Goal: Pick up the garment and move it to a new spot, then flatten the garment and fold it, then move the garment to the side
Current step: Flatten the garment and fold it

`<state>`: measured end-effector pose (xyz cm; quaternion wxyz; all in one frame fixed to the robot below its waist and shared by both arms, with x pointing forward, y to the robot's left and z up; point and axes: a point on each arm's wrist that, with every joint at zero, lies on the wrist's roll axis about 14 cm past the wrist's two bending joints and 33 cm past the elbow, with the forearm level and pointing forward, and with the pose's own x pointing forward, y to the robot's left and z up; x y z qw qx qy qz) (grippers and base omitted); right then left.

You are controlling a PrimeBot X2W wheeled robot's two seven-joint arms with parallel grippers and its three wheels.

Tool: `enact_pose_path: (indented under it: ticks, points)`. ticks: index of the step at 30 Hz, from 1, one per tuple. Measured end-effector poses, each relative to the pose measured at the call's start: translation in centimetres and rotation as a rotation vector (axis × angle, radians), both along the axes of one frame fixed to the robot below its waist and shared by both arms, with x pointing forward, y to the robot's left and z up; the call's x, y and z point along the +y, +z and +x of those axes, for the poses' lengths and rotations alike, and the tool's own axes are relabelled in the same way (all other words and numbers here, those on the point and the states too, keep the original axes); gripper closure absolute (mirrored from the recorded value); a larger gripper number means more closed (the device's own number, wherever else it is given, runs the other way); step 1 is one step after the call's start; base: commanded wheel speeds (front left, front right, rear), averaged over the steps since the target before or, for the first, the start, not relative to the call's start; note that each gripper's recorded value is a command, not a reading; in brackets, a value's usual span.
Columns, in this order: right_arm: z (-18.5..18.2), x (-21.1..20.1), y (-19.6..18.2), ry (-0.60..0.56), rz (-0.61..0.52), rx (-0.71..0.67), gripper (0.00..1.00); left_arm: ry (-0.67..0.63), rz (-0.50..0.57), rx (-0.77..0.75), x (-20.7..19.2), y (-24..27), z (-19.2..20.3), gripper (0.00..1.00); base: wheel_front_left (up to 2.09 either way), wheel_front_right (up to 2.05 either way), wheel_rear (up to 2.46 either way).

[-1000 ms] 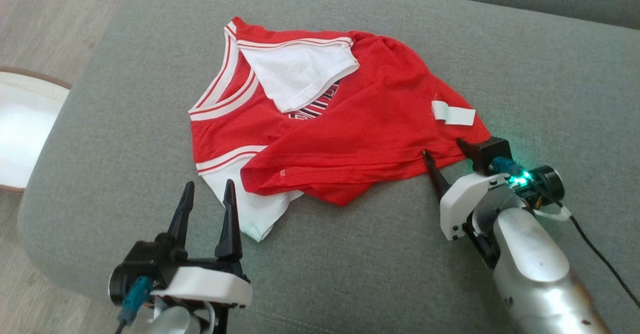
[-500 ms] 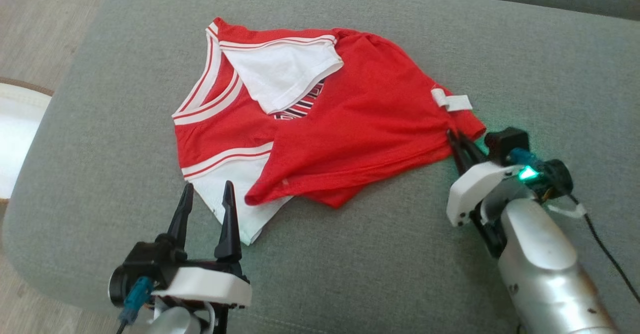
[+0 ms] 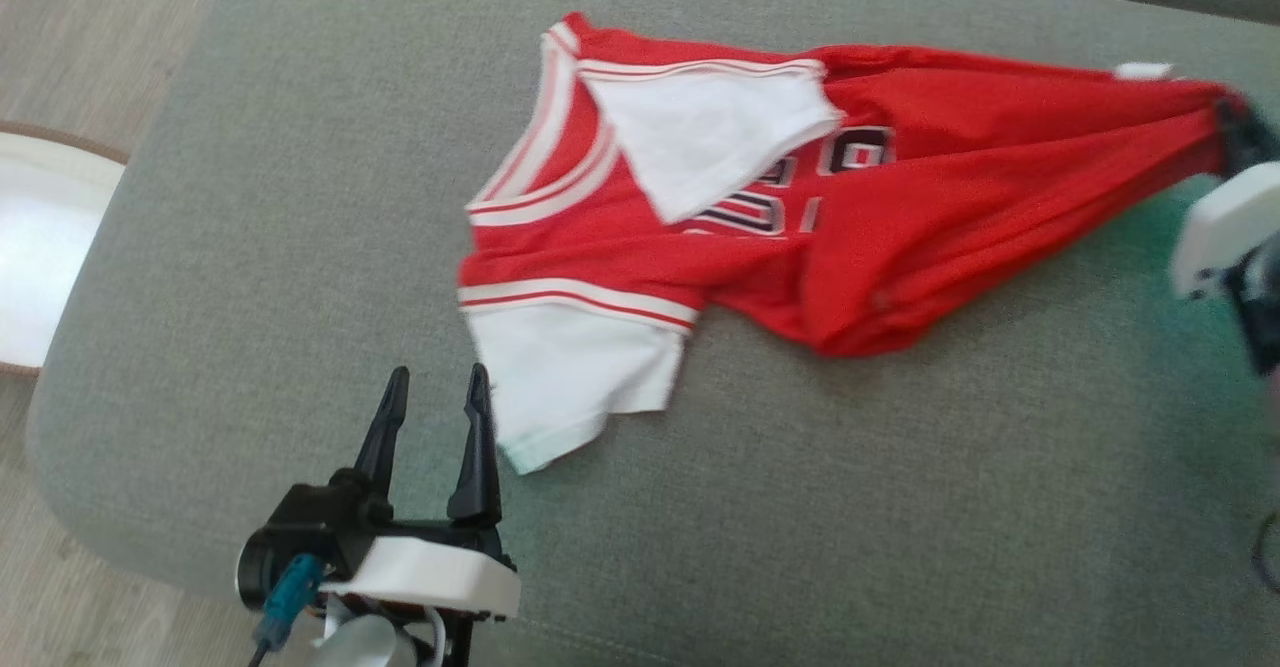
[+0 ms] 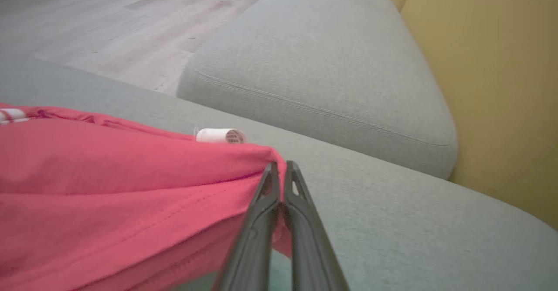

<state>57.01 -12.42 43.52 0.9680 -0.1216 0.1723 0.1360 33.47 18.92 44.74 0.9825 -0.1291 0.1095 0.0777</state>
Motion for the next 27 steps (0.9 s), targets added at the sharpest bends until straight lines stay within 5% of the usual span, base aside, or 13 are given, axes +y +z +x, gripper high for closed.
enact_pose_path:
  ticks: [2, 3, 4, 5, 18, 27]
  points:
    - [0.8, -1.3, 0.2, -0.029, -0.012, 0.003, 0.95, 0.001, -0.001, 0.004, 0.0, -0.1, 0.0, 0.00, 0.00, 0.00, 0.00]
    - [1.2, -2.1, 0.4, -0.045, -0.022, 0.003, 0.63, 0.000, -0.002, 0.006, 0.0, -0.2, 0.0, 0.00, 0.00, 0.00, 0.00]
    - [1.6, -2.9, 0.6, -0.062, -0.033, -0.003, 0.12, -0.001, -0.002, 0.009, 0.0, -0.3, 0.0, 0.00, 0.00, 0.00, 0.00]
    - [2.0, -3.7, 1.0, -0.079, -0.040, -0.012, 0.00, -0.001, -0.003, 0.010, 0.0, -0.3, 0.1, 0.00, 0.00, 0.00, 0.00]
    - [2.0, -1.2, 7.0, -0.035, 0.055, -0.240, 0.00, -0.058, -0.007, -0.046, -1.7, 1.1, 1.4, 0.00, 0.00, 0.00, 0.00]
    - [-6.8, 4.1, 4.7, 0.064, 0.207, -0.217, 0.00, -0.108, -0.013, -0.101, -3.3, 2.7, 1.5, 0.00, 0.00, 0.00, 0.00]
